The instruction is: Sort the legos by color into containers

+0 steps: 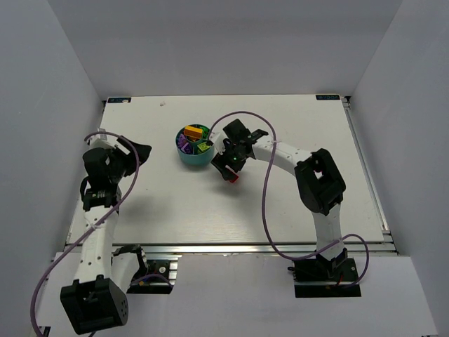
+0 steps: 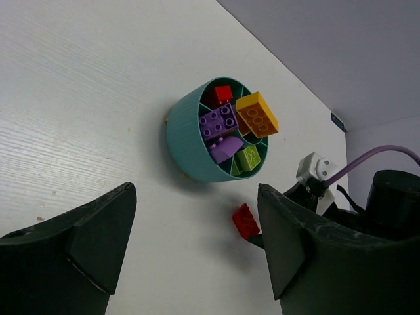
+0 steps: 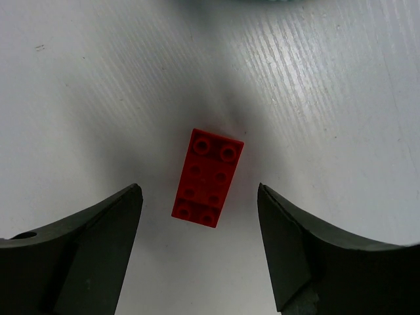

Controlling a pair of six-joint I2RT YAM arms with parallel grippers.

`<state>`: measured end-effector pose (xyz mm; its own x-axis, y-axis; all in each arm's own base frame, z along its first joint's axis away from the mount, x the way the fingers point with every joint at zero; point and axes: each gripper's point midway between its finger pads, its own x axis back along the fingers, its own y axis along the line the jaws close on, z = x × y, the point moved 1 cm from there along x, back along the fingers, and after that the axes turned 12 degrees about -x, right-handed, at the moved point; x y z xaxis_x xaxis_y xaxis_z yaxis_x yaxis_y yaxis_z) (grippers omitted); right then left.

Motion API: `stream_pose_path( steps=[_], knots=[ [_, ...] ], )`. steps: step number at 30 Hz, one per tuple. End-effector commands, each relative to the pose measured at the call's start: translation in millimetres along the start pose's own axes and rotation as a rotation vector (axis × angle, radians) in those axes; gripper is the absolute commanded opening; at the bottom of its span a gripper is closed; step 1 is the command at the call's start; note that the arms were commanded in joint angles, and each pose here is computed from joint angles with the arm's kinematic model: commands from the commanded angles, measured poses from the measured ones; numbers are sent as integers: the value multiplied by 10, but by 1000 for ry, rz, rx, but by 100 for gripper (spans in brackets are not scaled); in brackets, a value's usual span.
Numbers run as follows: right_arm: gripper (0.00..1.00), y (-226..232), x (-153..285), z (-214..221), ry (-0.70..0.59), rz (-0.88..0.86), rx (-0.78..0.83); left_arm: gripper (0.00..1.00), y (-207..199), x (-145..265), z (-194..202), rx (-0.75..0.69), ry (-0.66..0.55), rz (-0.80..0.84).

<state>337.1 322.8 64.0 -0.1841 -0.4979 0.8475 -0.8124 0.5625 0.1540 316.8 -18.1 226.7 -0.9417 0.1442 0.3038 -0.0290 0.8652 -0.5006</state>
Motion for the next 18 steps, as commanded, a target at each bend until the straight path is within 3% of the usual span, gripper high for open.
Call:
stream_pose_path(
  steps=[1, 13, 18],
  knots=[
    [74, 5, 28, -121, -12, 31, -10, 84, 82, 92, 101, 19, 19, -52],
    [44, 27, -153, 90, 64, 40, 7, 82, 86, 136, 224, 63, 30, -45],
    [20, 57, 34, -76, 11, 34, 53, 82, 85, 120, 234, 70, 28, -39]
  ],
)
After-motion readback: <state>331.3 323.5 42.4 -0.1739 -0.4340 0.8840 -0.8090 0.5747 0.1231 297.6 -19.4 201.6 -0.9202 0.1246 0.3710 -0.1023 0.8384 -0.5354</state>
